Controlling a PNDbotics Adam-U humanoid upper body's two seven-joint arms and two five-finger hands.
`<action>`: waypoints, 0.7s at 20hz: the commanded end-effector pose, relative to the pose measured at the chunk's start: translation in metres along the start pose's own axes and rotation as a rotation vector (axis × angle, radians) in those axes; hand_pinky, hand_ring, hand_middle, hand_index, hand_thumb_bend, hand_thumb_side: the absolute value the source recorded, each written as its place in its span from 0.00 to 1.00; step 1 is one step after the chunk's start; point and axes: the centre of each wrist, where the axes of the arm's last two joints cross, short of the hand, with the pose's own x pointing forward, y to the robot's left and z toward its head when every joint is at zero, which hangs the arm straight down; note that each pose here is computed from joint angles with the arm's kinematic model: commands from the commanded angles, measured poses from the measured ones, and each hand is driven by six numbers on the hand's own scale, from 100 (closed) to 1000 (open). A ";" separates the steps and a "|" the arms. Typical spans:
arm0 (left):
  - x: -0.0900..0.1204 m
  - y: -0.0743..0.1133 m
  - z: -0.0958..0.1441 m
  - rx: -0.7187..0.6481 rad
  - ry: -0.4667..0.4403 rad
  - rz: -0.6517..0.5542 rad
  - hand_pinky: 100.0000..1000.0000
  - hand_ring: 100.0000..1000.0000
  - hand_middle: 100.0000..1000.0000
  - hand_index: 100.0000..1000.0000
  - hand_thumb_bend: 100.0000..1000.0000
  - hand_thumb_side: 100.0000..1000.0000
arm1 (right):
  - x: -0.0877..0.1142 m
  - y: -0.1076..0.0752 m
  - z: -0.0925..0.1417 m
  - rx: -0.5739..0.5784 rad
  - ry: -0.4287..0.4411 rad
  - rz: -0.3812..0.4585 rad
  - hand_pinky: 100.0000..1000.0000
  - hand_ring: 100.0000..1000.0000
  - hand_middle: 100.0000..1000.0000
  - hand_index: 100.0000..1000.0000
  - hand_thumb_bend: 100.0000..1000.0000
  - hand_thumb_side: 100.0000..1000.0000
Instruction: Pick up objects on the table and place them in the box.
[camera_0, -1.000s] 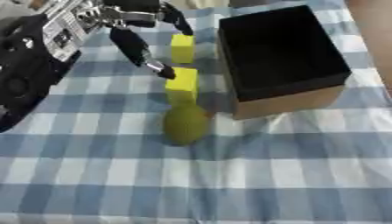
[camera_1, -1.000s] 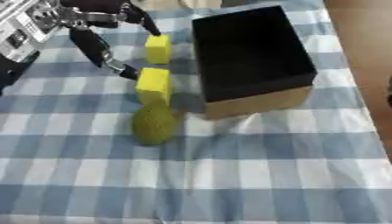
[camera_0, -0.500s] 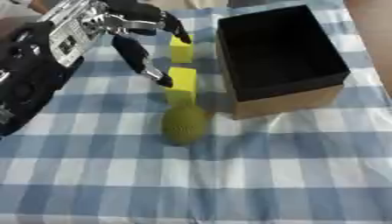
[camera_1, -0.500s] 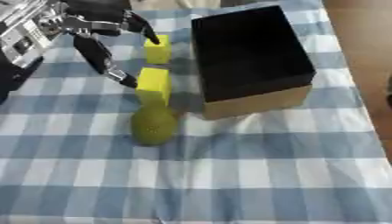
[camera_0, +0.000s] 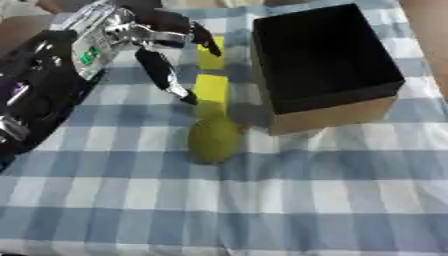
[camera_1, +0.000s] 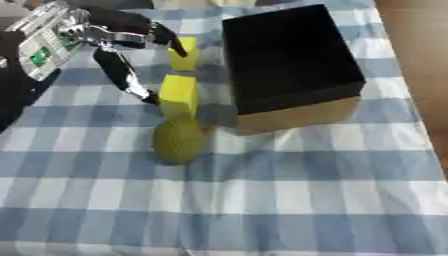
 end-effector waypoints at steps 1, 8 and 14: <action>-0.002 0.009 0.005 -0.306 -0.204 -0.235 0.96 0.90 0.82 0.92 0.57 0.47 | 0.002 -0.003 -0.005 -0.002 -0.013 0.001 0.88 1.00 0.39 0.85 0.00 0.41; -0.002 0.007 -0.001 -0.318 -0.172 -0.218 0.96 0.90 0.82 0.92 0.60 0.49 | 0.002 -0.002 -0.004 -0.005 -0.007 -0.001 0.88 1.00 0.39 0.85 0.00 0.41; -0.002 0.004 -0.005 -0.331 -0.137 -0.205 0.96 0.90 0.82 0.92 0.60 0.47 | 0.002 -0.001 -0.004 -0.007 -0.004 -0.005 0.88 1.00 0.39 0.85 0.00 0.41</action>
